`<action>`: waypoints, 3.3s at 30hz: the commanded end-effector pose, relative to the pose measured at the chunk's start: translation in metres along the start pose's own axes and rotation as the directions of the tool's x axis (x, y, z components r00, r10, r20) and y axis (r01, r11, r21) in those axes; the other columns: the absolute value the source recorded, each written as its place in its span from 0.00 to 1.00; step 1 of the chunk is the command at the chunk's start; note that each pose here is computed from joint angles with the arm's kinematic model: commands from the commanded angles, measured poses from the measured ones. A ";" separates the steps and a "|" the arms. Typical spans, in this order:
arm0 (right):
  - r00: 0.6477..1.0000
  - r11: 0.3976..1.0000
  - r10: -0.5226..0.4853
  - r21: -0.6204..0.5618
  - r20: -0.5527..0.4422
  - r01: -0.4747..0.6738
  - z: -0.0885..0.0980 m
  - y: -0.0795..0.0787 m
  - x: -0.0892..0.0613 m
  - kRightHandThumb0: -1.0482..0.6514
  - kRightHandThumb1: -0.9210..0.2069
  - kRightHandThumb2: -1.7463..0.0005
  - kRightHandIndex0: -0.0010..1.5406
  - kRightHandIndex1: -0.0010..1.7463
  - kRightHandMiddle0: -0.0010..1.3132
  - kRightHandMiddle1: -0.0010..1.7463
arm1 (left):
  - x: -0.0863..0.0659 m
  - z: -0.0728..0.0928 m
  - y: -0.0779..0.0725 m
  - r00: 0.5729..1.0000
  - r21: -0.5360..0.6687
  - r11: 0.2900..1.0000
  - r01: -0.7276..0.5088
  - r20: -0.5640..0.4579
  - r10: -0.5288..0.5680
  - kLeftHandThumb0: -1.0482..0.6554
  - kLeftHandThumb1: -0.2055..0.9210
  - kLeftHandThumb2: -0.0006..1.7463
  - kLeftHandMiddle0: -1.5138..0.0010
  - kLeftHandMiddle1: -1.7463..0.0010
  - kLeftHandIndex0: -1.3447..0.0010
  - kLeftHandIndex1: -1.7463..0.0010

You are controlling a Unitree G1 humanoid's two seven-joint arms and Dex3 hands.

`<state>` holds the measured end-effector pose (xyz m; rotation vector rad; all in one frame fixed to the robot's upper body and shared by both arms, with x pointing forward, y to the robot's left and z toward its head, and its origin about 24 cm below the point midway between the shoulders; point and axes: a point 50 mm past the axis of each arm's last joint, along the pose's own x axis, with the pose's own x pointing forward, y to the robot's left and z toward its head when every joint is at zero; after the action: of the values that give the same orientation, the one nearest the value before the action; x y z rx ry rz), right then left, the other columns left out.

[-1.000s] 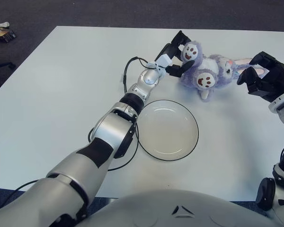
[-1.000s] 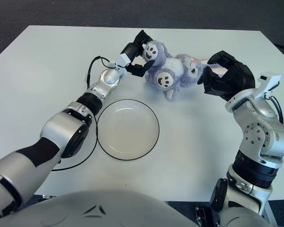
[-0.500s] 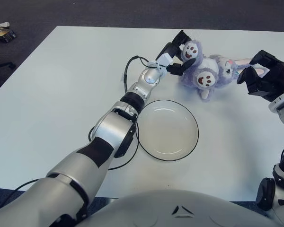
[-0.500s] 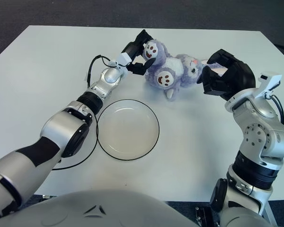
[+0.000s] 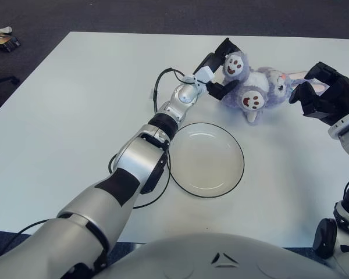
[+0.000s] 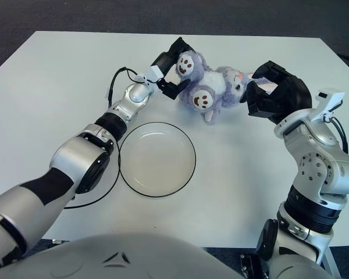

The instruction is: Put the doll into the plate.

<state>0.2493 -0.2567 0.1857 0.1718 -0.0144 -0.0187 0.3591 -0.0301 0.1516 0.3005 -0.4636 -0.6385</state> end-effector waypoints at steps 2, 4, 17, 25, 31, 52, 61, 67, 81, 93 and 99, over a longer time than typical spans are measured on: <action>1.000 1.000 -0.010 0.010 0.012 0.010 0.001 0.000 -0.003 0.61 0.73 0.12 0.50 1.00 0.46 0.94 | 0.016 0.026 -0.037 0.995 -0.050 0.996 0.079 0.073 -0.075 0.69 0.24 0.82 1.00 0.59 1.00 0.27; 1.000 1.000 -0.012 0.010 0.015 0.012 0.001 0.000 -0.004 0.61 0.72 0.12 0.49 1.00 0.45 0.95 | 0.016 0.027 -0.038 0.994 -0.051 0.995 0.082 0.074 -0.078 0.69 0.24 0.81 1.00 0.61 1.00 0.28; 0.999 0.999 0.010 0.033 0.043 -0.012 0.003 -0.001 -0.006 0.61 0.72 0.13 0.49 1.00 0.48 0.91 | 0.016 0.030 -0.046 0.989 -0.039 0.992 0.120 0.087 -0.117 0.60 0.29 0.75 1.00 0.68 1.00 0.33; 0.999 0.998 0.025 0.048 0.044 -0.027 0.004 -0.002 -0.006 0.61 0.71 0.14 0.48 1.00 0.48 0.91 | 0.017 0.032 -0.049 0.989 -0.020 0.993 0.115 0.096 -0.113 0.59 0.29 0.74 1.00 0.59 1.00 0.29; 0.999 0.999 0.026 0.040 0.043 -0.028 0.005 -0.002 -0.007 0.61 0.70 0.15 0.48 1.00 0.47 0.91 | 0.017 0.033 -0.052 0.991 -0.055 0.994 0.091 0.102 -0.085 0.65 0.27 0.76 1.00 0.47 0.96 0.25; 0.999 0.998 0.024 0.051 0.030 -0.025 0.005 -0.004 -0.010 0.61 0.70 0.14 0.48 1.00 0.46 0.92 | 0.018 0.040 -0.061 0.991 -0.128 0.991 -0.040 0.119 0.055 0.89 0.47 0.75 0.62 0.00 0.51 0.00; 0.999 0.999 0.003 0.038 0.035 -0.004 0.005 -0.005 -0.010 0.61 0.73 0.12 0.49 1.00 0.47 0.93 | 0.017 0.039 -0.061 0.990 -0.179 0.981 -0.072 0.104 0.092 0.89 0.46 0.76 0.60 0.00 0.47 0.00; 0.999 0.999 -0.033 -0.013 0.036 0.033 0.006 -0.005 -0.010 0.61 0.73 0.12 0.49 1.00 0.48 0.92 | 0.017 0.036 -0.059 0.992 -0.220 0.971 -0.092 0.061 0.108 0.91 0.39 0.81 0.55 0.00 0.35 0.00; 0.999 1.000 -0.022 -0.018 0.033 0.023 0.006 -0.006 -0.009 0.61 0.71 0.14 0.48 1.00 0.48 0.92 | 0.015 0.033 -0.053 0.979 -0.174 0.967 -0.187 0.043 0.197 0.92 0.33 0.86 0.52 0.00 0.25 0.00; 0.997 0.996 -0.061 -0.055 0.046 0.064 0.007 -0.009 -0.005 0.61 0.74 0.11 0.50 1.00 0.48 0.93 | 0.013 0.032 -0.045 0.967 -0.189 0.953 -0.239 0.046 0.251 0.93 0.32 0.86 0.51 0.00 0.23 0.00; 0.991 0.981 -0.108 -0.156 0.075 0.119 0.012 -0.015 0.004 0.61 0.77 0.09 0.50 1.00 0.51 0.93 | 0.011 0.032 -0.037 0.959 -0.219 0.940 -0.260 0.058 0.279 0.93 0.33 0.86 0.51 0.00 0.23 0.00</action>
<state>0.2462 -0.2667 0.1861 0.1012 -0.0287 -0.0968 0.3619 -0.0236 0.1681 0.2167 -0.5352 -0.3572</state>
